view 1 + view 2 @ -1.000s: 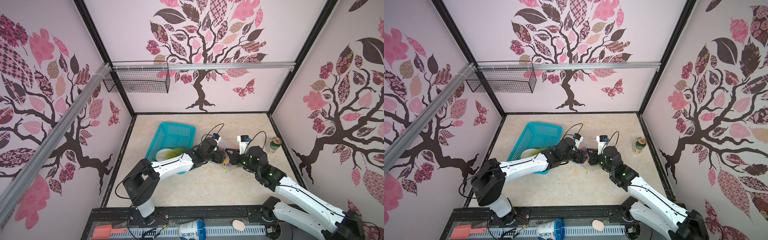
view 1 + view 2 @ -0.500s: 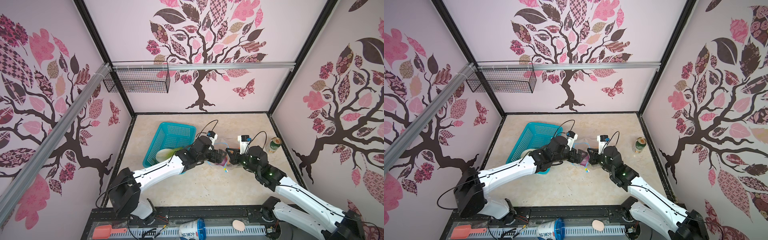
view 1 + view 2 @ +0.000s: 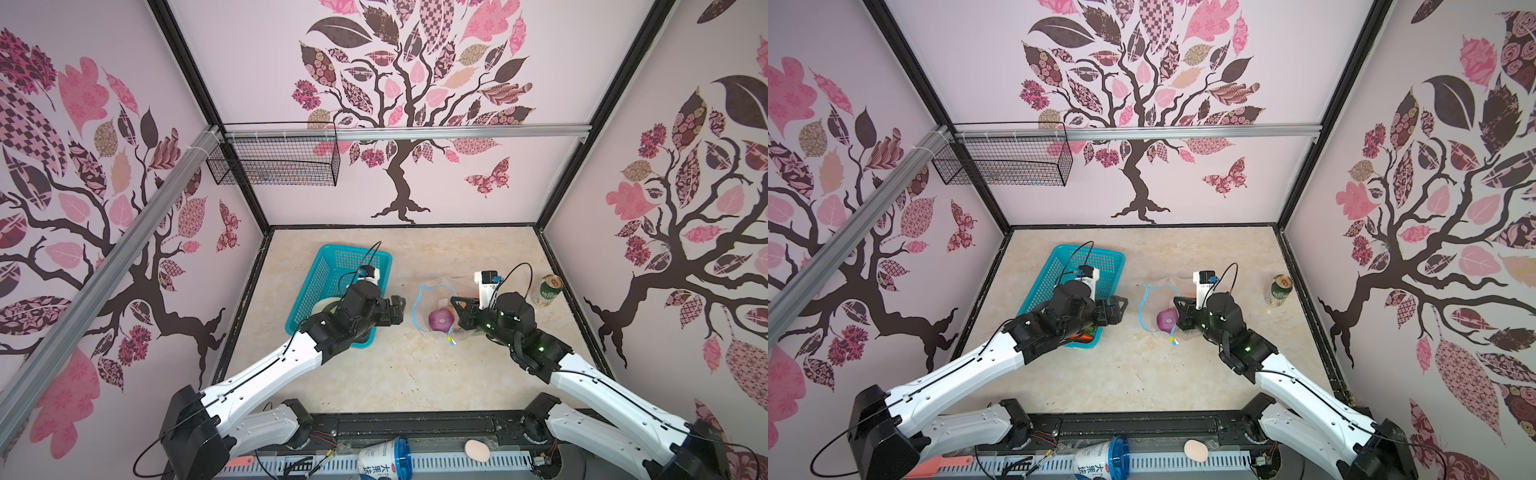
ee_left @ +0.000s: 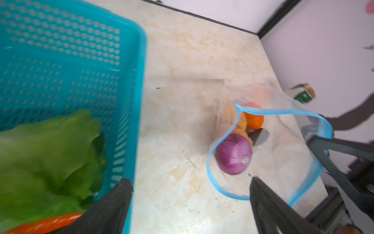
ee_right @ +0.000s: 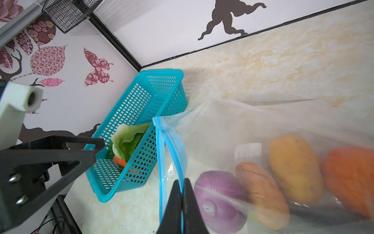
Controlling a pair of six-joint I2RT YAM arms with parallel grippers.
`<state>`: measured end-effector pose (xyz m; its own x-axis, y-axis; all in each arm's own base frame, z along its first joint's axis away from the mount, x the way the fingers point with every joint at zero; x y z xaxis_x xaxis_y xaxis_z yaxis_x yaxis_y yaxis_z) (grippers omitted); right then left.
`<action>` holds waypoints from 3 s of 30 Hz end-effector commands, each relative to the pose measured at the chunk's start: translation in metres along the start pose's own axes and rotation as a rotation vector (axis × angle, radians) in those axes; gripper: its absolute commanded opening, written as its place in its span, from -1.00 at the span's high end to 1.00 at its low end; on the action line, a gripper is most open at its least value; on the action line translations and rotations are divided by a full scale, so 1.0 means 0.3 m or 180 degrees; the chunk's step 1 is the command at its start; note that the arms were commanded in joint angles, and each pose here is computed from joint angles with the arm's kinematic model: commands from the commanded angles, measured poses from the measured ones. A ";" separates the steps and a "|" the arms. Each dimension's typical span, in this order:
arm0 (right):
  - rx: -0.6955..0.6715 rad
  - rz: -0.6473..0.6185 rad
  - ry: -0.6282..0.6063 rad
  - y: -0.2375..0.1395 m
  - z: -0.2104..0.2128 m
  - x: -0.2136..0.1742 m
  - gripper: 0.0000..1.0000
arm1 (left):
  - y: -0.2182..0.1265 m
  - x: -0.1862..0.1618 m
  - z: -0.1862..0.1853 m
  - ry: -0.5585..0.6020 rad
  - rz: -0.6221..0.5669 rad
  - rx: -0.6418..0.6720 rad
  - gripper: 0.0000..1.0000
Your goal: Place the food in the zip-top bag and seal the zipper
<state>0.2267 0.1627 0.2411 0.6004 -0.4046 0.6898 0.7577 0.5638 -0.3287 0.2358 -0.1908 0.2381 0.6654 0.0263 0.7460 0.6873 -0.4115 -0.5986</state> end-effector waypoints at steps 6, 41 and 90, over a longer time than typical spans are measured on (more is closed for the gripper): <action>0.0018 -0.0046 -0.0056 -0.009 0.004 0.007 1.00 | -0.025 -0.081 0.242 -0.0821 0.0161 0.0774 -0.97; -0.0070 -0.0162 -0.0199 -0.035 0.000 0.027 1.00 | 0.374 0.133 0.341 -0.0933 0.0065 0.0975 -0.97; -0.0153 -0.0322 -0.0399 -0.073 -0.055 -0.008 1.00 | 0.235 -0.157 0.485 -0.3493 0.0445 0.3059 -0.92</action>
<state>0.2139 0.1424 0.2319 0.5066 -0.3648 0.7812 0.8136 0.5020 -0.2932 0.2907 -0.0864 0.1233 0.3400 0.8730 0.3497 0.2377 0.2800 -0.9301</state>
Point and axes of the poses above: each gripper's point midway between its finger pads, its own y axis out along the fingers, its own z axis along the line the jaws close on, x = y × z, the point moved 6 cm from there along -y, back along the fingers, and after that the axes turned 10 degrees about y, right-handed, at the moved point
